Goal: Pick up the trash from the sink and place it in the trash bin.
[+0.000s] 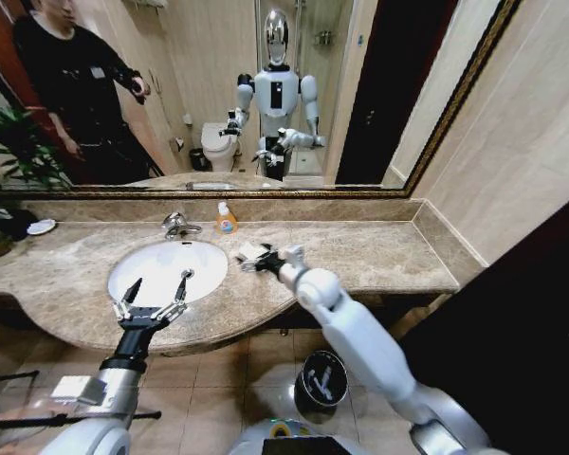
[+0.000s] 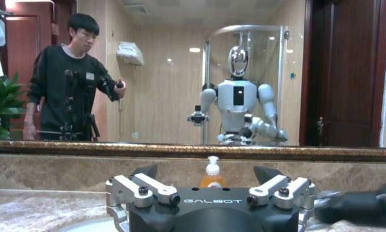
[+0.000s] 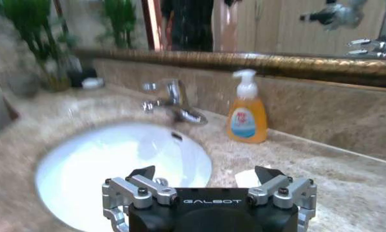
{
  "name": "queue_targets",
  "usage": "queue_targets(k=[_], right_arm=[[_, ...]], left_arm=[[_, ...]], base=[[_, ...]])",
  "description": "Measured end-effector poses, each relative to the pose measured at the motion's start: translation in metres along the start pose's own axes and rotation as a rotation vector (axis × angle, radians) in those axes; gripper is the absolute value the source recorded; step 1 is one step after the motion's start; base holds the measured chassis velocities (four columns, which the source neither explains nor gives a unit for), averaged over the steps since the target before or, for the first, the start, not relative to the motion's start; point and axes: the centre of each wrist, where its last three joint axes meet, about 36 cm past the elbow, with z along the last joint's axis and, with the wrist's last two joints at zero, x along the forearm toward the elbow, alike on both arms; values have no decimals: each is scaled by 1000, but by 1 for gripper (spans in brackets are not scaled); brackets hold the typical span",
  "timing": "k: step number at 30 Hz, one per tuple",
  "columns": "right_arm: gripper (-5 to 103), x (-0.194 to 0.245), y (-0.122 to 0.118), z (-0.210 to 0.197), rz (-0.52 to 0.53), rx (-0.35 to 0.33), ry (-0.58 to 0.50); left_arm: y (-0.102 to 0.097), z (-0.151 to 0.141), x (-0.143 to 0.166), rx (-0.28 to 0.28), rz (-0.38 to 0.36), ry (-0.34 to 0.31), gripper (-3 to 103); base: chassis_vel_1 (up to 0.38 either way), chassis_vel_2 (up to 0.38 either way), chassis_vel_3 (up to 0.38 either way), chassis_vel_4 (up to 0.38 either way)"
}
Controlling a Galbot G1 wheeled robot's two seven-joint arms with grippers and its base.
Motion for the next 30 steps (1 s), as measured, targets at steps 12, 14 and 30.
queue_targets(k=[12, 14, 30], right_arm=[[100, -54, -22, 5, 104, 103, 88], [100, -57, -26, 8, 114, 107, 103], [73, -65, -56, 23, 168, 111, 175]], left_arm=[[0, 0, 0, 0, 0, 0, 100], [0, 0, 0, 0, 0, 0, 100], [0, 0, 0, 0, 0, 0, 100]], base=[[0, 0, 0, 0], [0, 0, 0, 0], [0, 0, 0, 0]])
